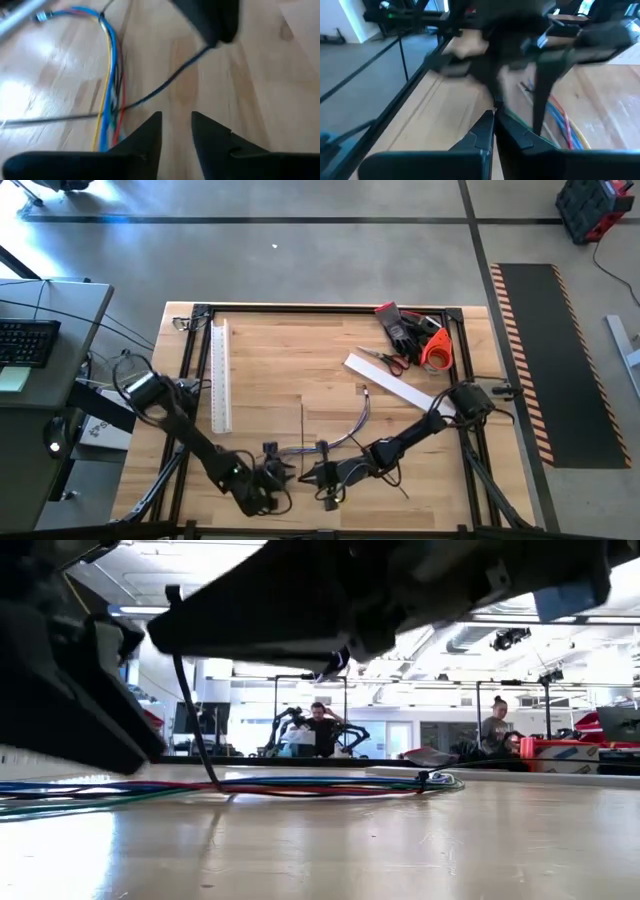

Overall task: Ziptie cables
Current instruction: Wrap the zip tie on the cable

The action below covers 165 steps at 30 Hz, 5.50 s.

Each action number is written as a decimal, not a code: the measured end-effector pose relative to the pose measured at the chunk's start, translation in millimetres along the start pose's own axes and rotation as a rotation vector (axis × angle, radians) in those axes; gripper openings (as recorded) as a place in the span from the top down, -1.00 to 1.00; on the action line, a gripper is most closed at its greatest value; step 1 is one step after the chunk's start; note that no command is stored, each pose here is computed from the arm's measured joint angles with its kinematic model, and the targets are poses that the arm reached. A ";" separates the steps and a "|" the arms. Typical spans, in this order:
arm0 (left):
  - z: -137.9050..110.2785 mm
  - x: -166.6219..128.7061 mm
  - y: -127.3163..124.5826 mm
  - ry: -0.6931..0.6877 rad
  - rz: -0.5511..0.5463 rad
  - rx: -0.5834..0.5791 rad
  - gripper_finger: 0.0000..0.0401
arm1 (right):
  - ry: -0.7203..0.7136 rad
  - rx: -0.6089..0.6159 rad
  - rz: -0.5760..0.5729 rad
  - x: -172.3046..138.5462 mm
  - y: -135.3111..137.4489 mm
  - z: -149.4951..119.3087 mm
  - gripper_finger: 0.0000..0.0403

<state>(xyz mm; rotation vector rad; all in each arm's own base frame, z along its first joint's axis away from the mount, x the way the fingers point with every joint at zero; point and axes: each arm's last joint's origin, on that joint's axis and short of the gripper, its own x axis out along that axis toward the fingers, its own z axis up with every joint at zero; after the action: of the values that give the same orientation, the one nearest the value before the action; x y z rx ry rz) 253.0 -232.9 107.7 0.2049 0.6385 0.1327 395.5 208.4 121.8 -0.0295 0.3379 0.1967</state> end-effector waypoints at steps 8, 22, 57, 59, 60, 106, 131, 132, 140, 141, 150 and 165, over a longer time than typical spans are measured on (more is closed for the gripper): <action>-15.6 27.5 -17.1 -0.176 0.133 -0.095 0.27 | 0.009 0.026 0.000 0.2 -2.7 0.4 1.00; -9.4 6.9 -29.7 -0.281 0.158 -0.098 0.33 | 0.006 0.049 -0.005 -0.8 -2.7 2.5 1.00; 5.2 33.1 -14.2 -0.223 -0.019 -0.242 1.00 | 0.108 0.039 -0.080 -42.4 1.8 45.9 0.47; 6.3 36.2 -12.0 -0.208 -0.042 -0.244 1.00 | 0.096 0.079 -0.038 -39.2 -1.7 46.7 0.55; 6.7 37.3 -11.3 -0.202 -0.055 -0.245 1.00 | 0.106 0.102 -0.035 -36.8 -5.8 44.9 0.60; 7.0 40.5 -8.8 -0.180 -0.079 -0.277 1.00 | 0.220 0.014 -0.051 -30.9 8.1 14.7 0.96; 7.1 40.2 -9.2 -0.178 -0.087 -0.283 1.00 | 0.183 0.182 -0.011 -14.0 -9.8 7.9 0.90; 7.1 40.2 -9.1 -0.177 -0.087 -0.286 1.00 | 0.183 0.176 -0.016 -14.0 -10.1 7.8 0.94; 10.9 30.3 -16.3 -0.270 -0.028 -0.246 0.92 | 0.166 0.074 -0.062 -19.3 6.2 6.3 1.00; 10.7 29.1 -17.0 -0.276 -0.019 -0.247 0.90 | 0.166 0.066 -0.063 -20.3 9.0 5.8 1.00; 9.7 26.2 -18.2 -0.294 0.027 -0.247 0.96 | 0.165 0.045 -0.089 -23.1 15.4 3.9 1.00; 12.4 35.6 -11.6 -0.251 -0.055 -0.284 1.00 | 0.365 0.152 -0.334 -35.9 -44.3 12.7 0.72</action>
<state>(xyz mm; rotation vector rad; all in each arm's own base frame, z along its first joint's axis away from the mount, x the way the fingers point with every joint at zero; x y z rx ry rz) 289.5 -239.4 94.2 -0.0699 0.3695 0.1409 375.2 159.1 145.5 0.0294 0.7035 -0.1697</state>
